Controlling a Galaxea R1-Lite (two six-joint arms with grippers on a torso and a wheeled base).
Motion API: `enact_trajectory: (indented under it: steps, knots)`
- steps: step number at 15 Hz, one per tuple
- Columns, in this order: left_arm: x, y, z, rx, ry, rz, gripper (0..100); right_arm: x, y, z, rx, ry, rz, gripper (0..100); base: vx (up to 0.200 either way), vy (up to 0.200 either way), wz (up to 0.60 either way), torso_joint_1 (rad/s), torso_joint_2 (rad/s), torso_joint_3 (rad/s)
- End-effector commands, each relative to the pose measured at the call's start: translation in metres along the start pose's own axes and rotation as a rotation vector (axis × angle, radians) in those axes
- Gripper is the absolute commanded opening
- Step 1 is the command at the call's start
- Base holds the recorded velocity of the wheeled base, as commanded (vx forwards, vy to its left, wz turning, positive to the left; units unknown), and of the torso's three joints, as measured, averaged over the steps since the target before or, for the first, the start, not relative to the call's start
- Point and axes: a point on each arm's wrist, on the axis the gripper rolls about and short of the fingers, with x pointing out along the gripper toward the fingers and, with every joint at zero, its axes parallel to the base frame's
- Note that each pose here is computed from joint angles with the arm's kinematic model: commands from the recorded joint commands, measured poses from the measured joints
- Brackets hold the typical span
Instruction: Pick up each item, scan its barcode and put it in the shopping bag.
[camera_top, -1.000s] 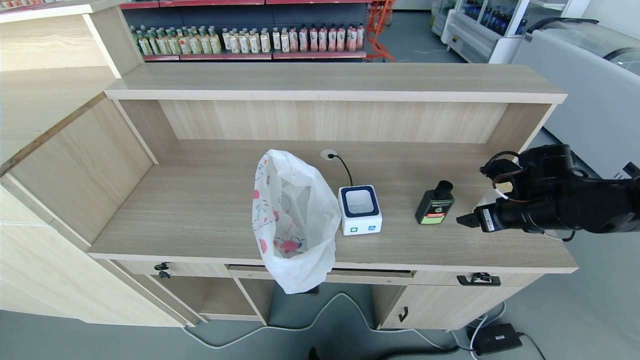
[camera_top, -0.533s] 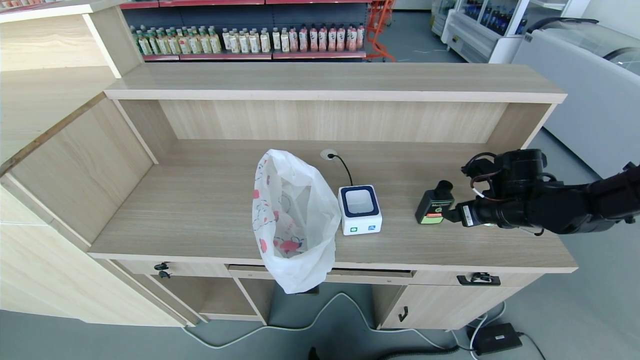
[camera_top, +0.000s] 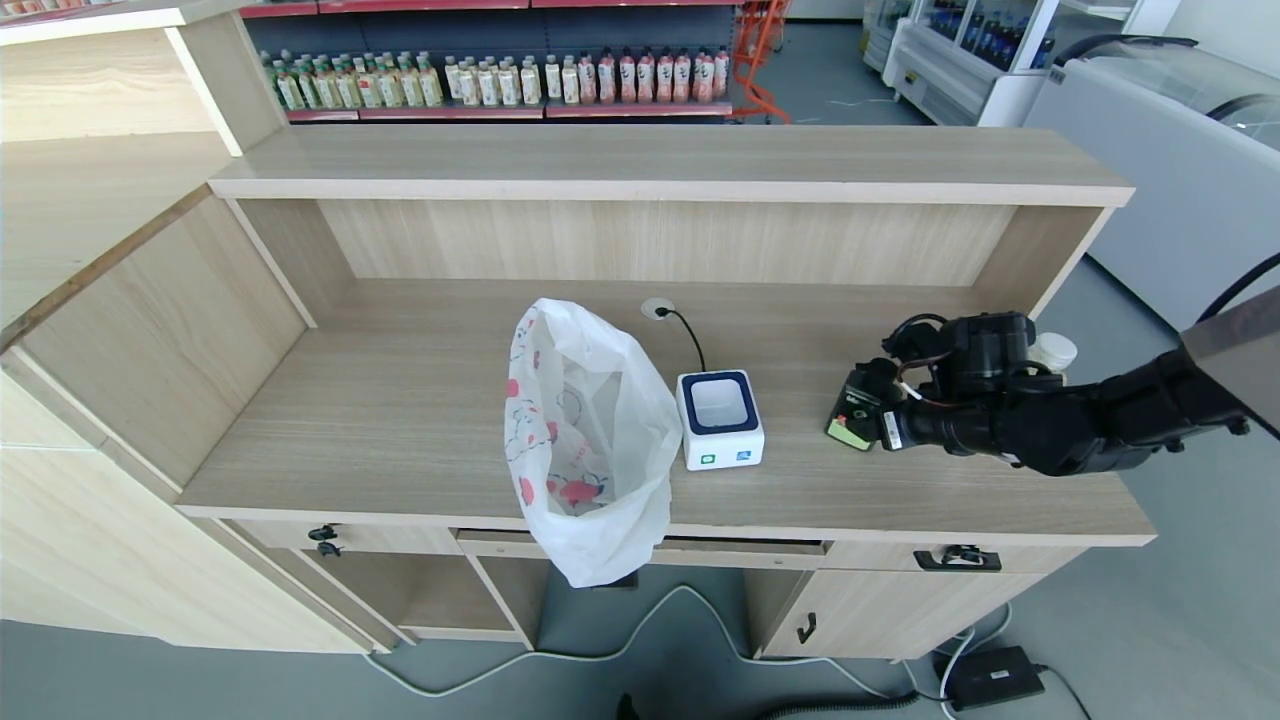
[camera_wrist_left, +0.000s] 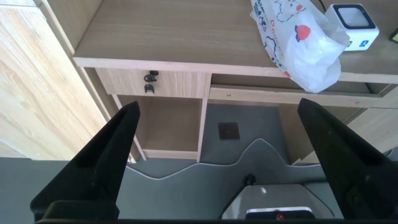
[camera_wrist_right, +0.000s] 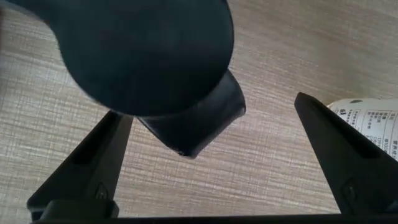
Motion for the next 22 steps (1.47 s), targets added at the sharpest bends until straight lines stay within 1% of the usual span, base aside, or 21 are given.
enact_trajectory:
  steps: [1, 3, 5, 6, 8, 9, 10, 12, 14, 16, 17, 19, 20, 22]
  knots:
    - [0.0, 0.0, 0.0, -0.001, 0.0, 0.0, 100, 0.013, 0.008, 0.003, -0.004, -0.014, 0.022, 100, 0.0, 0.0, 0.0, 0.0, 0.0, 0.0]
    - [0.0, 0.0, 0.0, -0.001, 0.0, 0.0, 100, 0.021, 0.012, 0.006, -0.012, -0.039, 0.077, 100, 0.0, 0.0, 0.0, 0.0, 0.0, 0.0]
    - [0.0, 0.0, 0.0, -0.001, 0.0, 0.0, 100, 0.032, 0.016, 0.006, -0.015, -0.106, 0.135, 100, 0.0, 0.0, 0.0, 0.0, 0.0, 0.0]
    - [0.0, 0.0, 0.0, -0.001, 0.0, 0.0, 100, 0.035, 0.017, 0.005, -0.014, -0.123, 0.156, 100, 0.0, 0.0, 0.0, 0.0, 0.0, 0.0]
    - [0.0, 0.0, 0.0, -0.001, 0.0, 0.0, 100, 0.043, 0.022, 0.002, -0.024, -0.172, 0.242, 100, 0.0, 0.0, 0.0, 0.0, 0.0, 0.0]
    - [0.0, 0.0, 0.0, -0.001, 0.0, 0.0, 100, 0.046, 0.023, 0.0, -0.032, -0.194, 0.256, 100, 0.0, 0.0, 0.0, 0.0, 0.0, 0.0]
    - [0.0, 0.0, 0.0, -0.001, 0.0, 0.0, 100, 0.05, 0.024, -0.002, -0.045, -0.202, 0.257, 0, 0.0, 0.0, 0.0, 0.0, 0.0, 0.0]
    - [0.0, 0.0, 0.0, -0.001, 0.0, 0.0, 100, 0.055, 0.024, -0.001, -0.053, -0.213, 0.253, 0, 0.0, 0.0, 0.0, 0.0, 0.0, 0.0]
    - [0.0, 0.0, 0.0, 0.001, 0.0, 0.0, 100, 0.057, 0.023, 0.006, -0.073, -0.243, 0.246, 0, 0.0, 0.0, 0.0, 0.0, 0.0, 0.0]
    - [0.0, 0.0, 0.0, -0.001, 0.0, 0.0, 100, 0.045, 0.015, 0.028, -0.104, -0.32, 0.221, 0, 0.0, 0.0, 0.0, 0.0, 0.0, 0.0]
    - [0.0, 0.0, 0.0, -0.001, 0.0, 0.0, 100, 0.031, 0.009, 0.038, -0.11, -0.361, 0.211, 0, 0.0, 0.0, 0.0, 0.0, 0.0, 0.0]
    - [0.0, 0.0, 0.0, -0.001, 0.0, 0.0, 100, 0.007, -0.001, 0.045, -0.117, -0.399, 0.219, 0, 0.0, 0.0, 0.0, 0.0, 0.0, 0.0]
    - [0.0, 0.0, 0.0, -0.001, 0.0, 0.0, 100, -0.019, -0.016, 0.046, -0.164, -0.412, 0.209, 0, 0.0, 0.0, 0.0, 0.0, 0.0, 0.0]
    - [0.0, 0.0, 0.0, -0.001, 0.0, 0.0, 100, -0.065, -0.033, 0.036, -0.314, -0.408, 0.141, 0, 0.0, 0.0, 0.0, 0.0, 0.0, 0.0]
